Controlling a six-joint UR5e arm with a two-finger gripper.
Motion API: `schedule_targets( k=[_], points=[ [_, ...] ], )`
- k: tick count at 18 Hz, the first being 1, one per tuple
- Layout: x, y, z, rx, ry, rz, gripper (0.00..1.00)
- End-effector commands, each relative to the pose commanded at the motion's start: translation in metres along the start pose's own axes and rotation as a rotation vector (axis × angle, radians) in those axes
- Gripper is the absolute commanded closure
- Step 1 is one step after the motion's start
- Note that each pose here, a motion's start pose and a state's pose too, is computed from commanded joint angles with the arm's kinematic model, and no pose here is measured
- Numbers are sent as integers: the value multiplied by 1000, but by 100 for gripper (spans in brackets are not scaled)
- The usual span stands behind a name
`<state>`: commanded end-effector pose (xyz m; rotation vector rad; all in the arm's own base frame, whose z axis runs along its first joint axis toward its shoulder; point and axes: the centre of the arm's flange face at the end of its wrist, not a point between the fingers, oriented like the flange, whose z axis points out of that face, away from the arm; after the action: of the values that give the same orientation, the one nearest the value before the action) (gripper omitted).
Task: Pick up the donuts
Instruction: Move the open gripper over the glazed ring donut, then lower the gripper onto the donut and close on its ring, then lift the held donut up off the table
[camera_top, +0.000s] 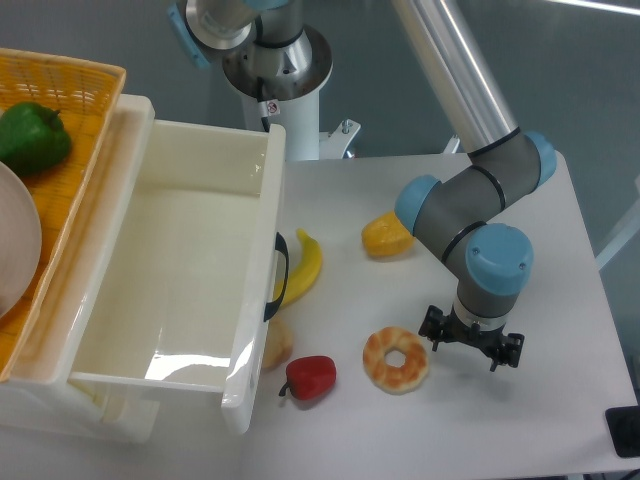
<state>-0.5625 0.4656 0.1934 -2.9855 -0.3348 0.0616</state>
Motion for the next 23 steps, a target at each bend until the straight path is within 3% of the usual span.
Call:
schedule_targets(
  k=[4, 12, 17, 19, 20, 21, 23],
  points=[
    [2, -4, -9, 49, 35, -103, 0],
    [45, -13, 13, 10, 79, -95, 0],
    [50, -8, 14, 3, 87, -90, 0],
    [49, -8, 14, 3, 85, -99, 10],
    [49, -8, 14, 2, 86, -98, 19],
    [48, -7, 14, 4, 86, -96, 35],
    [46, -7, 13, 7, 86, -88, 52]
  ],
)
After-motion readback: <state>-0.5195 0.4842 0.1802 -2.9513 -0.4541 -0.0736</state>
